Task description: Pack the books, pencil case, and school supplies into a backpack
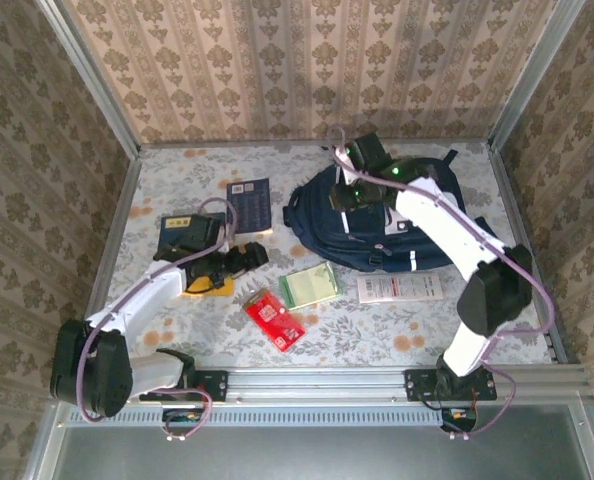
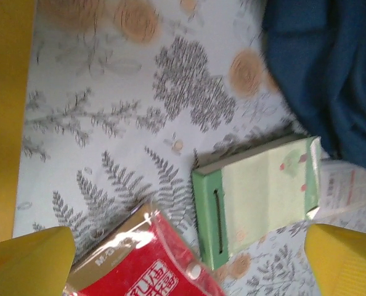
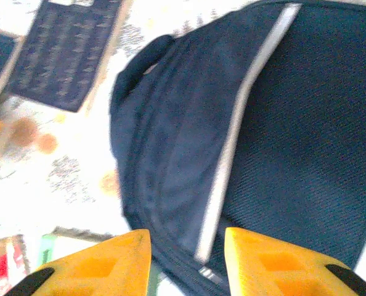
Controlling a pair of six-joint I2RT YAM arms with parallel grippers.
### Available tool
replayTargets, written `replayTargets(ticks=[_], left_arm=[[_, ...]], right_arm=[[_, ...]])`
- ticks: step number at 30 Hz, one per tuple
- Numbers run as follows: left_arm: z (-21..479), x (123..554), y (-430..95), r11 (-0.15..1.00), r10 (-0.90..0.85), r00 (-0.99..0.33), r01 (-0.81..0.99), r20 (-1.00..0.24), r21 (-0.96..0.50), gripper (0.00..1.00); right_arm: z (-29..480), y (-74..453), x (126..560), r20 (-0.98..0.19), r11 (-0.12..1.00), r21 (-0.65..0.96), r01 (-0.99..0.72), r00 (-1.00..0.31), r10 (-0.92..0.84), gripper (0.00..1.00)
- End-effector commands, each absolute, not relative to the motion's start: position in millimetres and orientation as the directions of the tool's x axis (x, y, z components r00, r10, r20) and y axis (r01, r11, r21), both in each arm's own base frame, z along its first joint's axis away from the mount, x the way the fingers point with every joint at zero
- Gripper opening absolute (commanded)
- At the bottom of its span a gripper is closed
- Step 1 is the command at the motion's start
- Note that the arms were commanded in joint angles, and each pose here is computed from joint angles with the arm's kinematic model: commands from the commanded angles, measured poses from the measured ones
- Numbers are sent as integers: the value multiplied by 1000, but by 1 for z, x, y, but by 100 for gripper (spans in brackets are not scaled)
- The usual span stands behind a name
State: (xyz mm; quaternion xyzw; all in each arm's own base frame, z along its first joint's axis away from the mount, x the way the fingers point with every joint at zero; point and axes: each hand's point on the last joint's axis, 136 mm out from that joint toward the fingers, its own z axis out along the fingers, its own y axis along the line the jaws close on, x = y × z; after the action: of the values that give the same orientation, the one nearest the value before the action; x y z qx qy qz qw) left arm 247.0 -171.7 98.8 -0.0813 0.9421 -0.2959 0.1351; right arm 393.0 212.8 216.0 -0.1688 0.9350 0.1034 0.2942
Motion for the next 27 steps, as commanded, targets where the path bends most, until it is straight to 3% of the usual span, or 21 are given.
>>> replayTargets(ticks=[1,4,9,12,17,27], left_arm=[[84,230,-174,825,-214,-962,-86,-167,-558,95],[74,222,-171,842,-217,-967,-115,-136,-528,92],[58,205,-154,882,-252,-967,-218,-27,-418,88],[47,191,-157,862,-276,-960,-269,47,-429,86],[37,181,-164,798,-329,-940,-328,89,-505,82],[17,172,-167,726,-399,-907,-401,132,-558,78]], right_arm=[[190,239,357,-531,899,155,-410,-802,-274,37],[174,259,321,-495,856,197,-478,-802,-333,34],[140,300,263,-393,741,429,-516,-846,-361,28],[112,317,227,-265,657,575,-488,-871,-415,26],[92,328,196,-191,582,682,-443,-876,-443,28],[34,343,192,-150,649,647,-400,-902,-406,41]])
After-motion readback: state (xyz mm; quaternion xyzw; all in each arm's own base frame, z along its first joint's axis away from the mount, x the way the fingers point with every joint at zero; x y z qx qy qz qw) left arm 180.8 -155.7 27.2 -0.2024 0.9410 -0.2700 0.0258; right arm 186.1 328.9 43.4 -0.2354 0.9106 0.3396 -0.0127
